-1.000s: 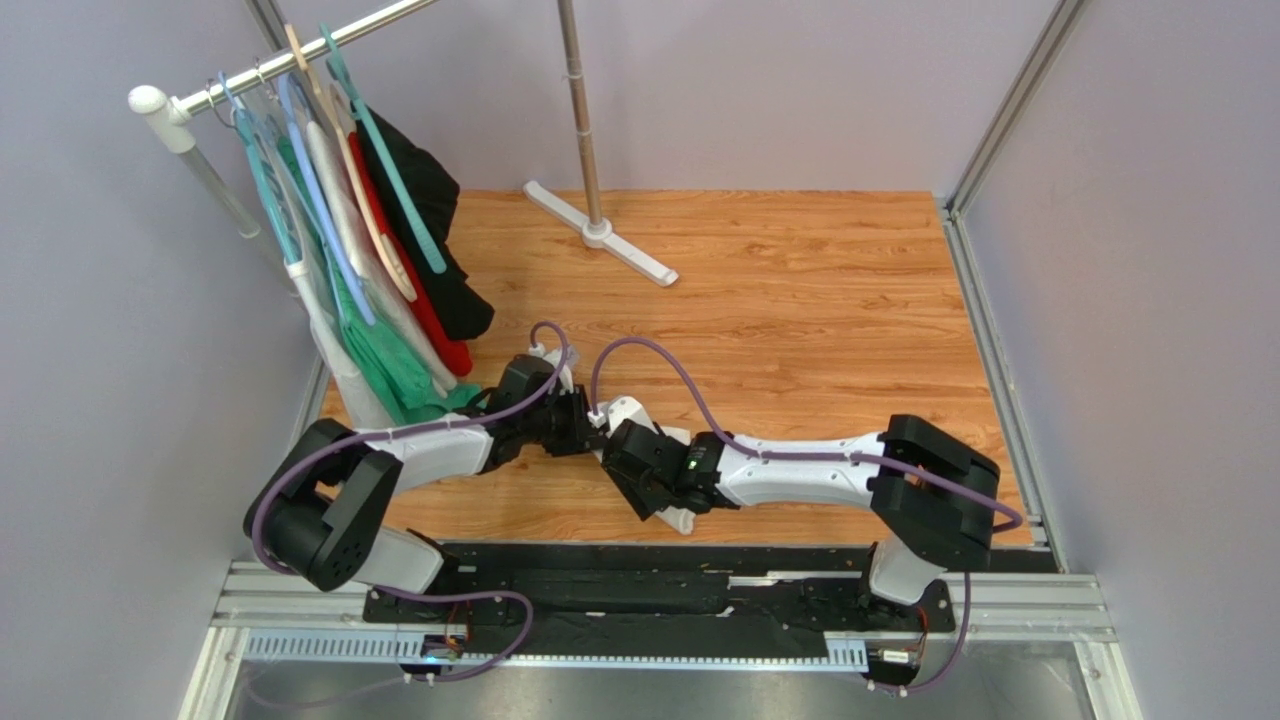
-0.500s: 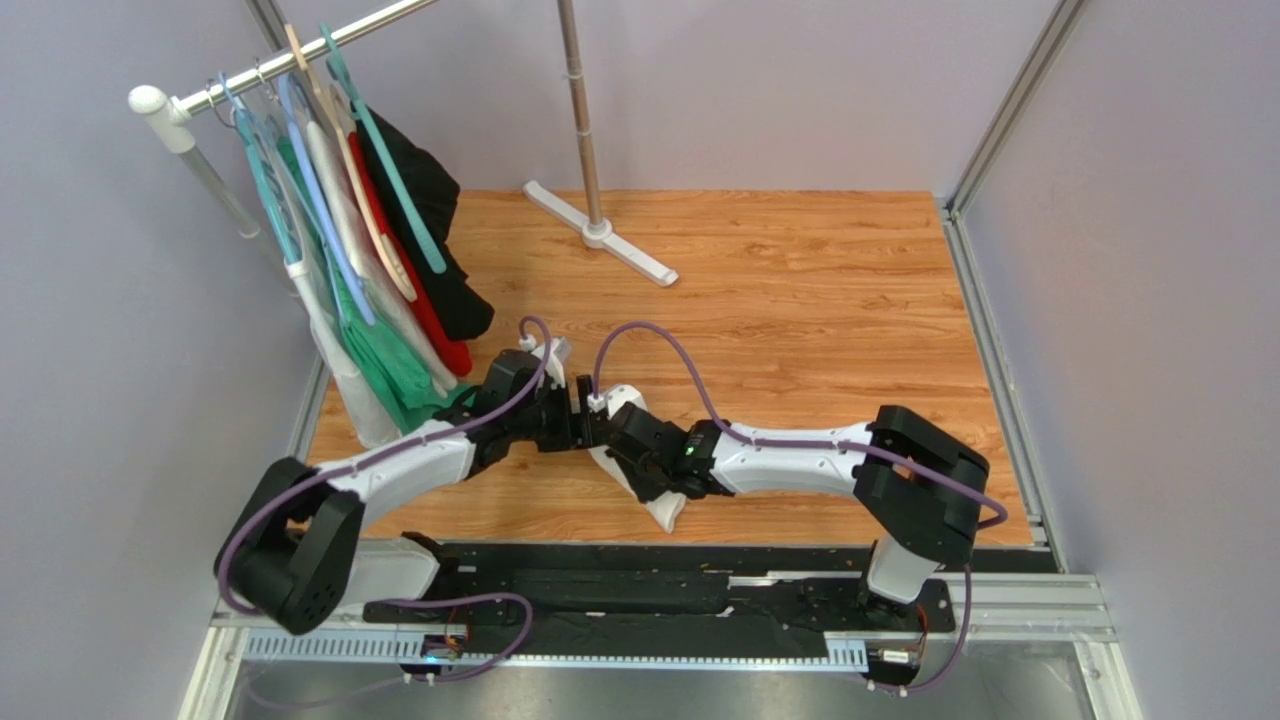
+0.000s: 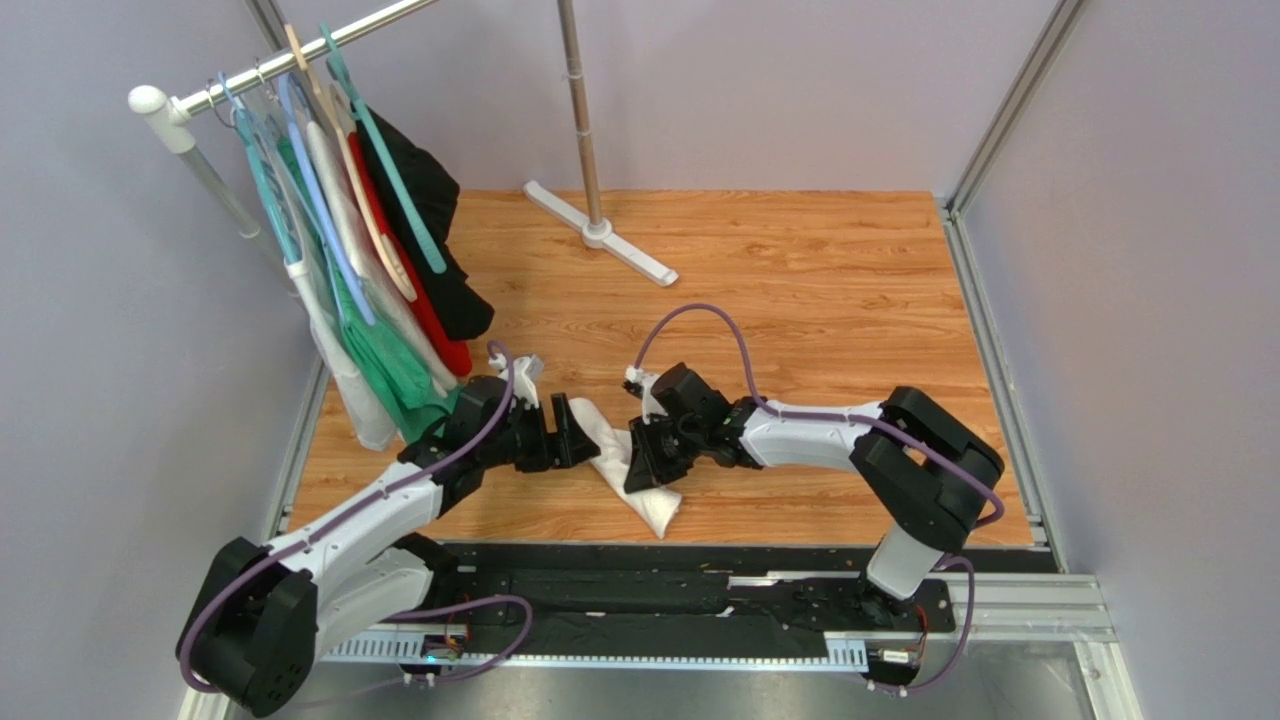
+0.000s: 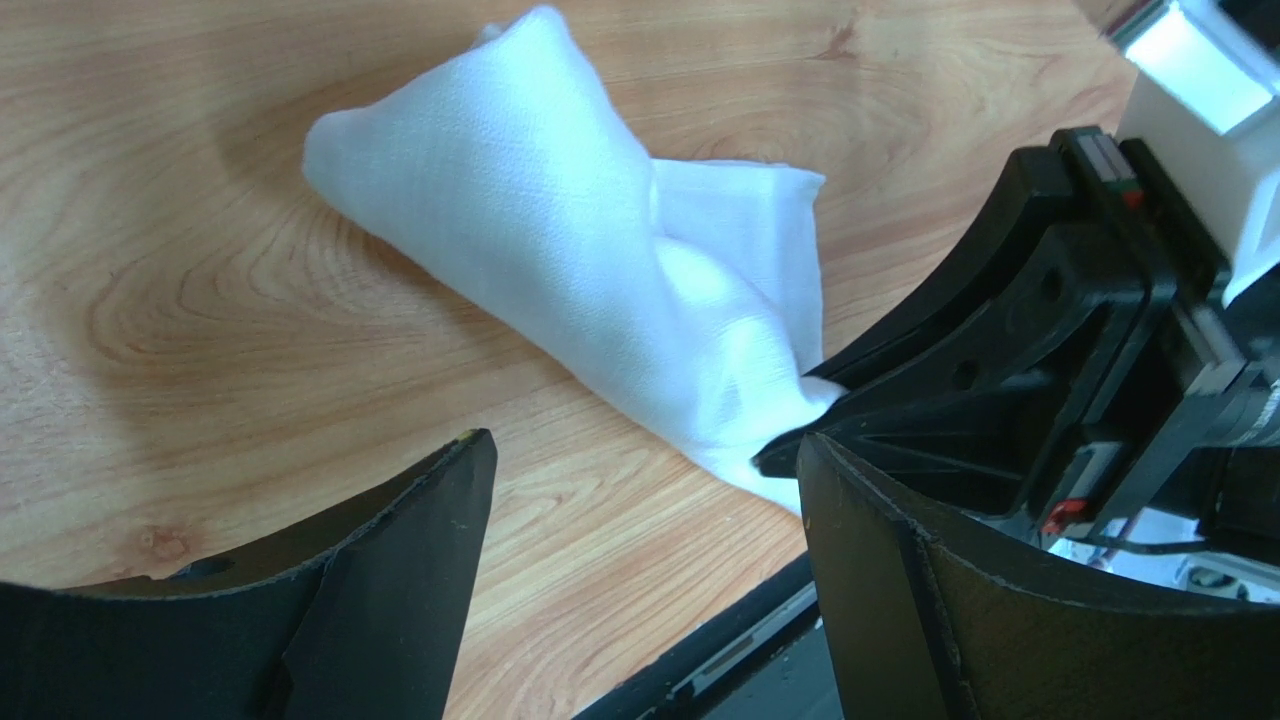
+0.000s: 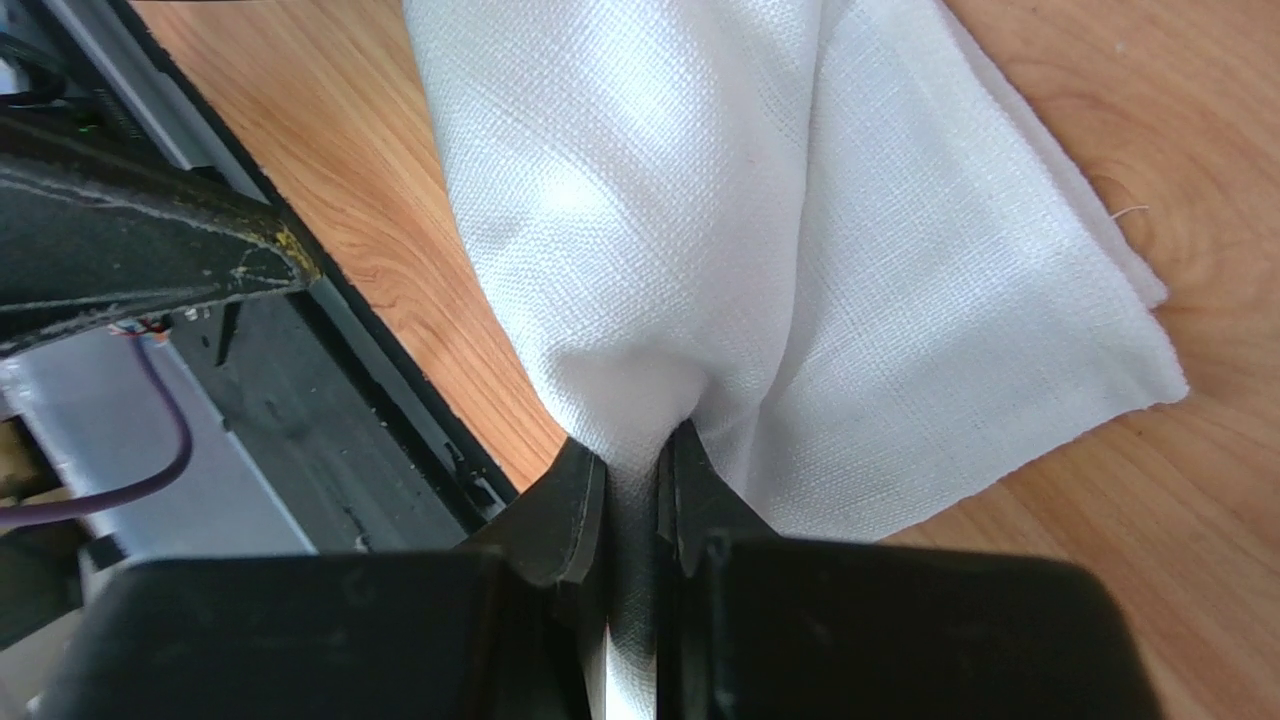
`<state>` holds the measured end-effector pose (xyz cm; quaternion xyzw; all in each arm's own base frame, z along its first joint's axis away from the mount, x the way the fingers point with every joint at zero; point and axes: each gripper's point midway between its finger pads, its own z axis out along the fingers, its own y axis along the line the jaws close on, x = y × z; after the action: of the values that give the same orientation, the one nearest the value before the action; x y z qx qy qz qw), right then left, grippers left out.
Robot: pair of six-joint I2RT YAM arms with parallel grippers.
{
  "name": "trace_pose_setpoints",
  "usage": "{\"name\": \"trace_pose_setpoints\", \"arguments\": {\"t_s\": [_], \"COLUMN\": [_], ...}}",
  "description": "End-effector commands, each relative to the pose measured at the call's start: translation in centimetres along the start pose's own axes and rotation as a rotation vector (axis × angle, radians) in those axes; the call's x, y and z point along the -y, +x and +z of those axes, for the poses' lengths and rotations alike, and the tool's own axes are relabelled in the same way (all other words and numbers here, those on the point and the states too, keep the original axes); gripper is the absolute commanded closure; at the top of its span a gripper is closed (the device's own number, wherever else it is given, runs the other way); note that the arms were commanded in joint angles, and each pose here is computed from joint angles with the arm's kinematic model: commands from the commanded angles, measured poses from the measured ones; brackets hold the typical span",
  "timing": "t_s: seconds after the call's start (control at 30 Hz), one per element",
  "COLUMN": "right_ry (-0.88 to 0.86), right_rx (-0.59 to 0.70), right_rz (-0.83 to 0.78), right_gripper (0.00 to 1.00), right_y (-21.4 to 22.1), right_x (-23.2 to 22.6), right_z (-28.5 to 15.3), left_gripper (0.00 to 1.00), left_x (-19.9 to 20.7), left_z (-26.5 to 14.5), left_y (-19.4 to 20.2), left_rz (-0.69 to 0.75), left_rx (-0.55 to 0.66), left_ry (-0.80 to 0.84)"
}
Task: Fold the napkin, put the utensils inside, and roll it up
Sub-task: Roll the napkin with the utensil
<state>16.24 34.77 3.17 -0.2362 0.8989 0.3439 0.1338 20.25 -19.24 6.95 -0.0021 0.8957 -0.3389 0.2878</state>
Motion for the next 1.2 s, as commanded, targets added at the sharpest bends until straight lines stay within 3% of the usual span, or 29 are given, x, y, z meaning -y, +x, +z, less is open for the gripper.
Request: {"name": "trace_pose_setpoints", "arguments": {"t_s": [0.0, 0.6, 0.7, 0.73, 0.8, 0.97, 1.1, 1.17], "right_ry": [-0.106, -0.206, -0.196, -0.194, -0.185, -0.148, -0.093, -0.067], "right_rx": [-0.087, -0.123, -0.128, -0.129, -0.129, -0.127, -0.11, -0.1], "right_rz": [0.1, 0.212, 0.219, 0.219, 0.216, 0.2, 0.166, 0.145], "right_gripper": [1.0, 1.0, 1.0, 1.0, 1.0, 0.97, 0.7, 0.61], "right_y": [2.3, 2.2, 2.3, 2.4, 2.3, 2.1, 1.3, 0.7], "right_x": [-0.2, 0.6, 0.9, 1.0, 1.2, 1.5, 1.9, 1.6], "right_z": [0.0, 0.7, 1.0, 1.0, 1.1, 1.0, 0.2, -0.9], "left_gripper": [0.18, 0.24, 0.35, 0.47, 0.54, 0.84, 0.9, 0.91], "left_x": [0.0, -1.4, -1.3, -1.3, -1.2, -0.9, -1.8, -1.6], "left_z": [0.3, 3.2, 3.2, 3.2, 3.2, 3.4, 3.7, 3.7], "left_y": [-0.5, -1.0, -1.3, -1.4, -1.6, -1.9, -1.3, -1.4], "left_rz": [-0.005, -0.061, -0.063, -0.066, -0.067, -0.071, -0.083, -0.083], "left_rx": [0.028, 0.116, 0.128, 0.132, 0.139, 0.128, 0.072, 0.065], "left_ry": [0.007, 0.02, 0.022, 0.024, 0.026, 0.023, -0.037, -0.039]}}
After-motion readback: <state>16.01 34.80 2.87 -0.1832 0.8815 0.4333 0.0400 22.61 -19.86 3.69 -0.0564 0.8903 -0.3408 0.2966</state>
